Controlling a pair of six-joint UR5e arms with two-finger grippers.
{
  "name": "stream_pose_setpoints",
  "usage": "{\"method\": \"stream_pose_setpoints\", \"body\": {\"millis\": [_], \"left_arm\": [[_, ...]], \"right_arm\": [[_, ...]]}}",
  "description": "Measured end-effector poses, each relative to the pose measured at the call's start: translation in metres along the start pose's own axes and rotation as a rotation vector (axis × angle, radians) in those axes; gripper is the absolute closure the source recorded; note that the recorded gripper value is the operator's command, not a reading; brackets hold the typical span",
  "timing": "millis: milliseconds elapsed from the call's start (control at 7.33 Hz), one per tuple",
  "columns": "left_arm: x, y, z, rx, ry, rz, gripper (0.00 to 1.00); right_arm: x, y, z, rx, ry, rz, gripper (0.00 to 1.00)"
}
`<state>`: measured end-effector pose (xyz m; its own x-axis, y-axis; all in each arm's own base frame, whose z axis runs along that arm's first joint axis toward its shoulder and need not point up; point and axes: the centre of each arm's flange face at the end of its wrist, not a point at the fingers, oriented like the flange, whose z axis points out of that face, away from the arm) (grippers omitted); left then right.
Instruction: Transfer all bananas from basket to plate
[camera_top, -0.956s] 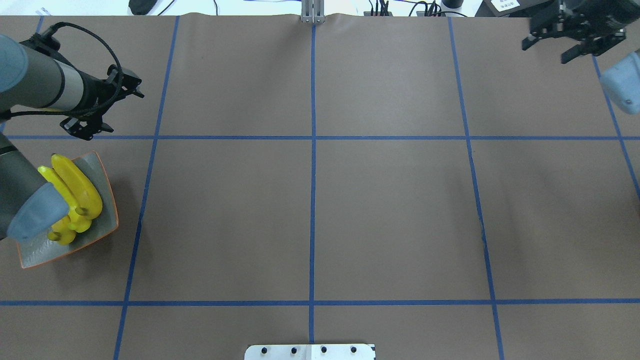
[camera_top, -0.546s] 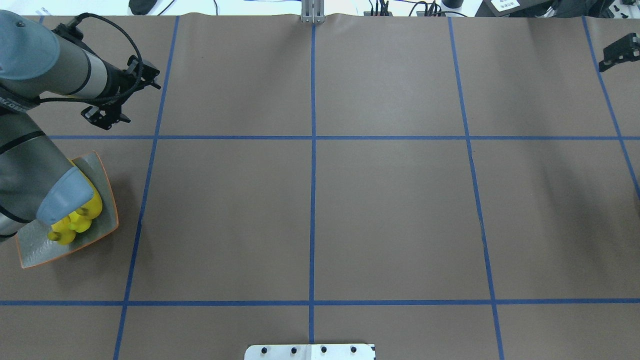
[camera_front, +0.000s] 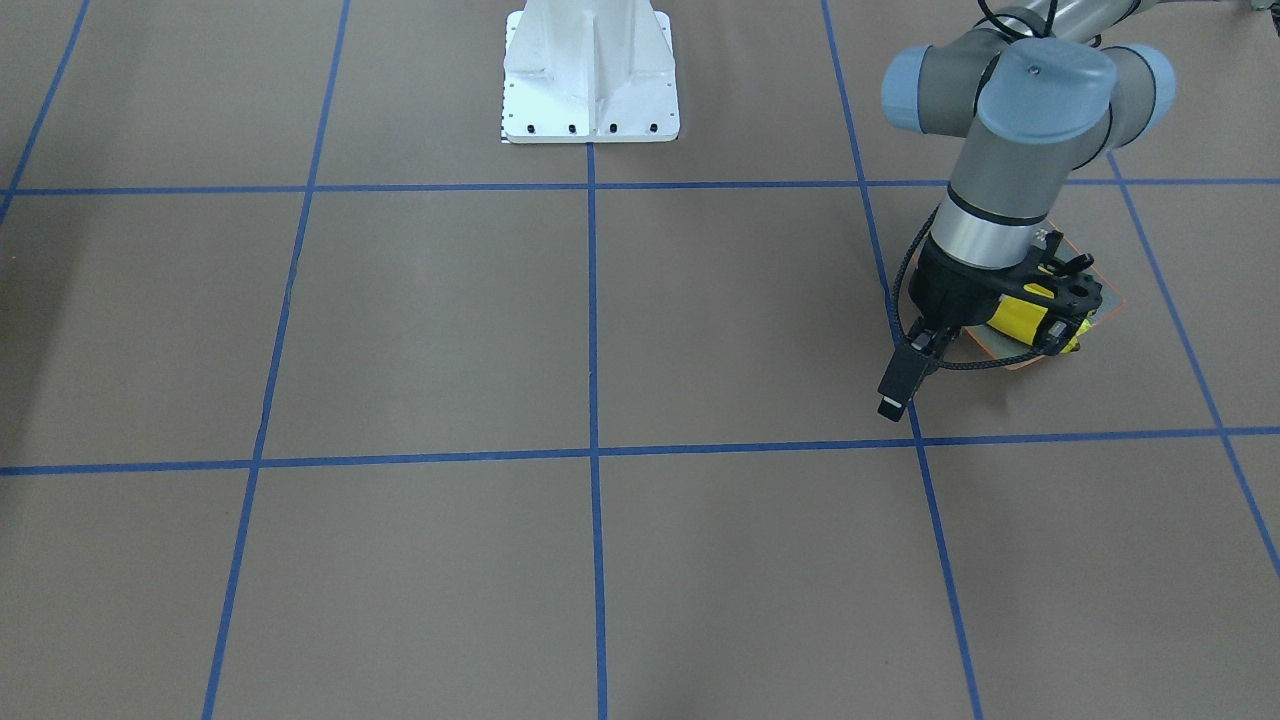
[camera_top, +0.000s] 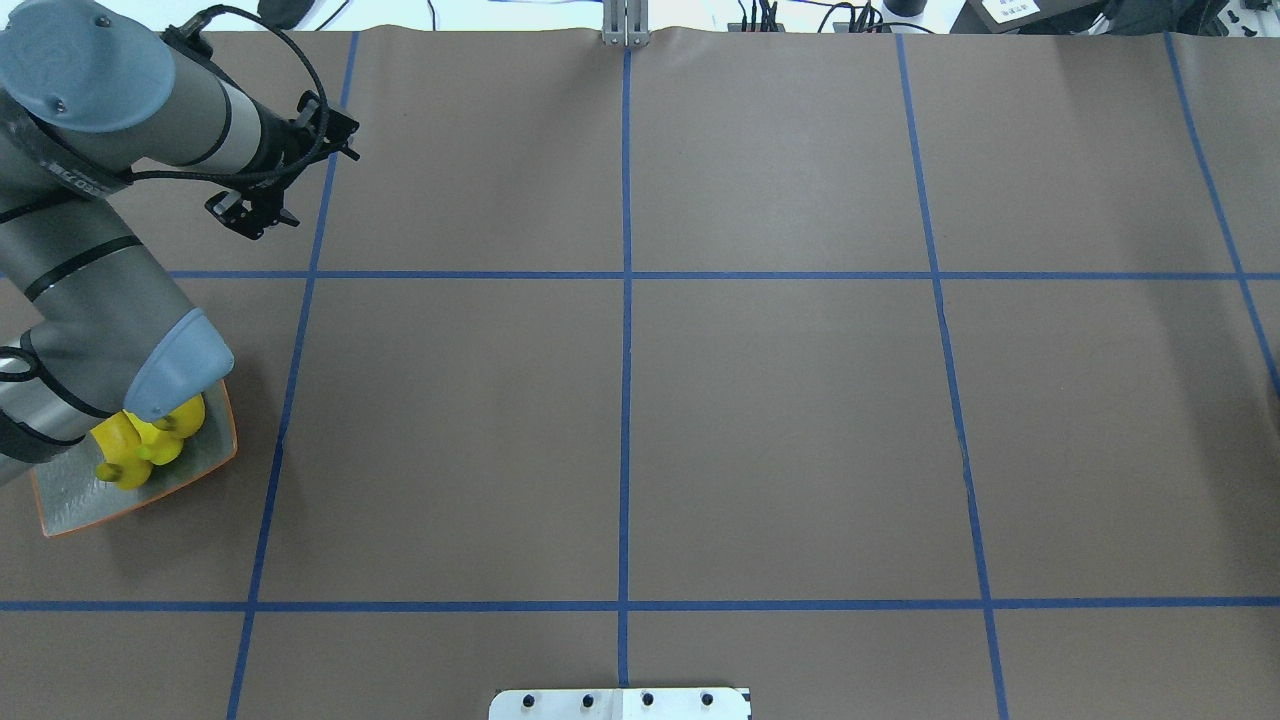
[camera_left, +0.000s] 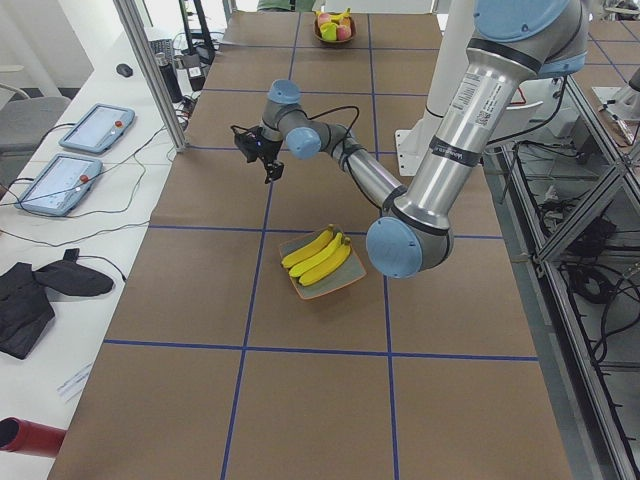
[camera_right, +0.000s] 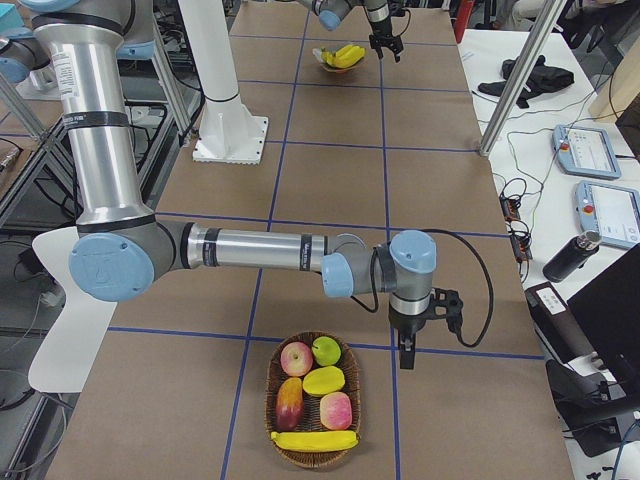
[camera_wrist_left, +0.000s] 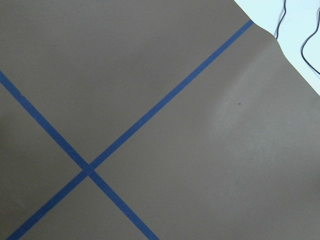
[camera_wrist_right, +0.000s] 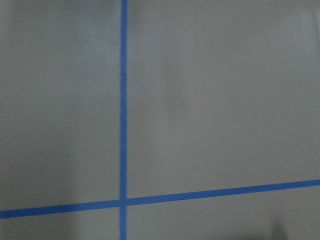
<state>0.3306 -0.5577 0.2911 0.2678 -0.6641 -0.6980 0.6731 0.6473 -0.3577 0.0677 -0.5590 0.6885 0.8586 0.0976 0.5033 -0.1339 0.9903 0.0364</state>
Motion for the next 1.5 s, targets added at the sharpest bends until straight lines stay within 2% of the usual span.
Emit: {"method": "stream_pose_setpoints", "body": {"millis": [410,683,1092,1502], "left_arm": [[0.012,0.007,-0.001,-0.007,0.012,0.008,0.0],[0.015,0.008,0.0,-0.008,0.014,0.011,0.0],[0.016,0.012,0.004,-0.011,0.011,0.015,0.0],[0.014,0.013,0.007,-0.011,0.004,0.03,0.0]], "right_arm": [[0.05,0.024,0.06,-0.047,0.052,0.026,0.0],[0.073,0.048,0.085,-0.084,0.106,0.043,0.0],[0.091,0.07,0.102,-0.118,0.153,0.055,0.0],[0.082,0.049,0.097,-0.103,0.161,0.044,0.0]]}}
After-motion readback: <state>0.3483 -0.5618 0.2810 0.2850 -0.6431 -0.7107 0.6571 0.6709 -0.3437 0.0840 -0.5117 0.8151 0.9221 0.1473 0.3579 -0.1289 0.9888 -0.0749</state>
